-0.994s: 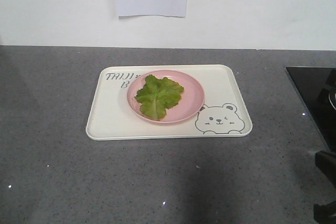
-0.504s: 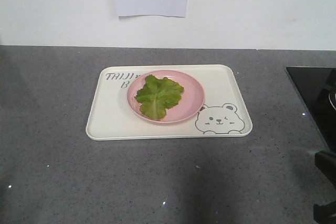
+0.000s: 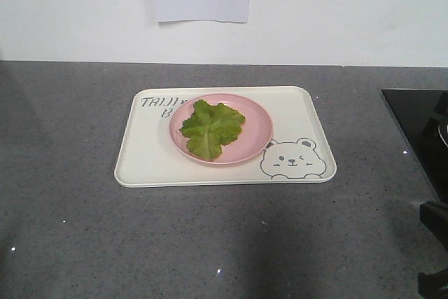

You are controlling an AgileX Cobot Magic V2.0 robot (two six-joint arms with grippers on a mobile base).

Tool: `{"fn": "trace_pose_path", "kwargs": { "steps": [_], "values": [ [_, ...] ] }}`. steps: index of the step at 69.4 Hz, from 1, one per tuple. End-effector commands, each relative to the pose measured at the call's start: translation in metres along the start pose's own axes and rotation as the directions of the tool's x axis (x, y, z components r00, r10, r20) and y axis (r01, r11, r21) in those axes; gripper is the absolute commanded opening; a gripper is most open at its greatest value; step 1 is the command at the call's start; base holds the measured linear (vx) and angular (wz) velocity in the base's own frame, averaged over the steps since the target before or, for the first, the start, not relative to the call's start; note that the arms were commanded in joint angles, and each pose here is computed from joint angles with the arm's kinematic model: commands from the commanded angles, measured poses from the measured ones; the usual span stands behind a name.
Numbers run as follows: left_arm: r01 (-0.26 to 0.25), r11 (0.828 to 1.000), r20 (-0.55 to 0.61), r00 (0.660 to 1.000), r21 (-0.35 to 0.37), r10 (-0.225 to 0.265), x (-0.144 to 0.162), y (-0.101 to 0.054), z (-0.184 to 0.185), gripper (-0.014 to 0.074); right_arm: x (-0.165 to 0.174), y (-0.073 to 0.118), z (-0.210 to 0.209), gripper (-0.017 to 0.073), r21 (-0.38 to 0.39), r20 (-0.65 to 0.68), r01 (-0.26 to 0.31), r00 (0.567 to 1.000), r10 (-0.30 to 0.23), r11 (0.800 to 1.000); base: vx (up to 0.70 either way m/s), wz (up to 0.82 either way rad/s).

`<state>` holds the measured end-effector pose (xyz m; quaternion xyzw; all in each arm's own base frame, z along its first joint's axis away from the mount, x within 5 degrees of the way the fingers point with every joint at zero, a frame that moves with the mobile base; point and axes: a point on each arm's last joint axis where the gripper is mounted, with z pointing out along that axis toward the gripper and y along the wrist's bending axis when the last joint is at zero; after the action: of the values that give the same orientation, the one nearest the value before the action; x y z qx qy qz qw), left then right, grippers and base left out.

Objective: Transfer vegetables to tray and serve

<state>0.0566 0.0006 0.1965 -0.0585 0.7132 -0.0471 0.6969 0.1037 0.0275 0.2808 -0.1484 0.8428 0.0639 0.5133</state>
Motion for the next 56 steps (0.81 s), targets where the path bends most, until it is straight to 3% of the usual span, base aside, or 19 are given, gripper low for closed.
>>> {"fn": "trace_pose_path", "kwargs": {
  "steps": [1, 42, 56],
  "values": [
    [0.005, 1.0, 0.088, 0.996, 0.015, -0.006, -0.0049, -0.0006, -0.001, -0.0008, -0.0127, -0.0022, -0.0037, -0.0008, 0.022, 0.079, 0.005, 0.997, -0.007, 1.0, 0.0, 0.0],
    [0.005, 1.0, 0.088, 0.996, 0.015, -0.006, -0.0049, -0.0006, -0.001, -0.0008, -0.0127, -0.0022, -0.0037, -0.0008, 0.023, 0.079, 0.006, 0.997, -0.008, 1.0, 0.0, 0.0],
    [0.005, 1.0, 0.088, 0.996, 0.015, -0.006, -0.0049, -0.0006, -0.001, -0.0008, -0.0067, -0.0045, -0.0034, -0.0007, 0.056, 0.06, 0.062, 0.996, -0.065, 0.997, 0.0, 0.0]
  ]
}}
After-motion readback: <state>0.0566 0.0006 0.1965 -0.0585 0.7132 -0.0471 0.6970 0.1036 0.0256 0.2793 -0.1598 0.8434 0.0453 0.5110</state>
